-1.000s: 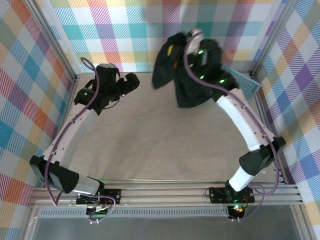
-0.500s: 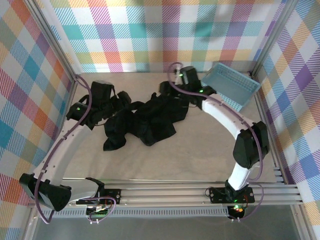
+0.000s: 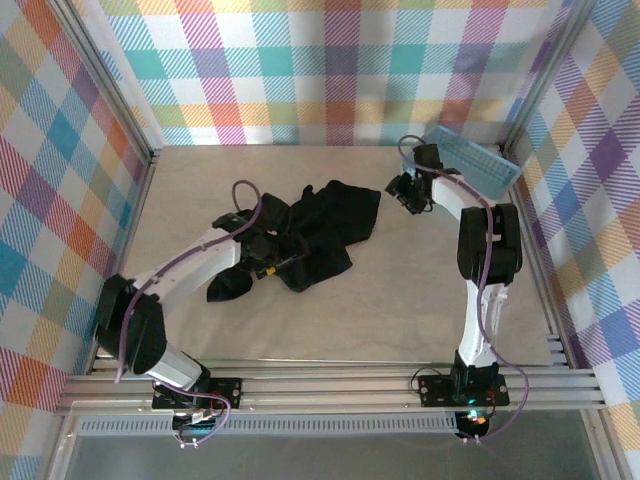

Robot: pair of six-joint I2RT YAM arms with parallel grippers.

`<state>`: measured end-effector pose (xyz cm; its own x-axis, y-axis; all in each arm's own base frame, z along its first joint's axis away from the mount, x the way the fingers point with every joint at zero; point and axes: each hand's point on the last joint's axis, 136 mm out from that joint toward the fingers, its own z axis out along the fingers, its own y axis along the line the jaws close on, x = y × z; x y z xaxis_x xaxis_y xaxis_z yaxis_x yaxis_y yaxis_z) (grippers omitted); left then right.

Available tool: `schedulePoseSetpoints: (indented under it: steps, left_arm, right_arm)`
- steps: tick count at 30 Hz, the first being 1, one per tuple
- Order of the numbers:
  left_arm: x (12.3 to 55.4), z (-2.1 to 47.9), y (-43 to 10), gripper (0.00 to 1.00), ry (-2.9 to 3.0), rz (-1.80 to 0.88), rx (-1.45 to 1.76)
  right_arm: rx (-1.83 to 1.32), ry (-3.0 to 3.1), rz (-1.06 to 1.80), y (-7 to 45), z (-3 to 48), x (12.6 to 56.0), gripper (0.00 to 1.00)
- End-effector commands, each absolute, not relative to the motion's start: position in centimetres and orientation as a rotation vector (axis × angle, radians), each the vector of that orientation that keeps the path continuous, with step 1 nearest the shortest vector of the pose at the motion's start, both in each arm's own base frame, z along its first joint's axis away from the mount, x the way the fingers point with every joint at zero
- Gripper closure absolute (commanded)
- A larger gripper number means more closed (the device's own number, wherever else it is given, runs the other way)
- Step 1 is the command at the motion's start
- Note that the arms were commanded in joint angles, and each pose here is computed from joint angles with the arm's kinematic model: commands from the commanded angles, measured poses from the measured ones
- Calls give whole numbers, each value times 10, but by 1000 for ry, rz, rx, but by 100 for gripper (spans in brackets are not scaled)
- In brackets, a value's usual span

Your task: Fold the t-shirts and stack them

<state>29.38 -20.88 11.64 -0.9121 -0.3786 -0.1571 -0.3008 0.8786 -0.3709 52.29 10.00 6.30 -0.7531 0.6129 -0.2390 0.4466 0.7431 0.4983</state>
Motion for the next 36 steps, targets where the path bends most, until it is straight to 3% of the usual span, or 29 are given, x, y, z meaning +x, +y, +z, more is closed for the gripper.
schedulePoseSetpoints:
  steps: [1,5,10,14,15,17,20,21,31,34,36]
  left_arm:
    - [306,112,-226,17,2838,-498,-474]
    - [301,89,-209,21,2926,-216,-421]
    - [299,62,-210,22,2962,-192,-404]
    - [307,38,-218,27,2981,-180,-412]
    - [311,34,-219,32,2970,-180,-422]
    - [322,31,-225,52,2932,-207,-428]
    - [334,37,-218,97,2886,-145,-453]
    - [336,44,-214,100,2862,-126,-468]
    - [329,132,-175,100,2661,-378,-652]
    - [324,144,-162,100,2630,-441,-724]
    - [324,152,-150,100,2594,-492,-799]
  right_arm:
    - [879,2456,570,68,96,545,44]
    - [704,2462,583,77,120,549,46]
    - [468,2498,639,131,141,513,40]
    - [426,2607,668,174,121,470,37]
    - [425,2626,673,182,115,462,37]
    - [439,2661,677,194,100,449,38]
    - [506,2725,636,193,74,438,40]
    - [518,2745,611,191,68,436,41]
    - [563,2842,599,209,35,433,44]
    - [601,2808,688,224,34,444,59]
    - [625,2794,714,229,38,451,79]
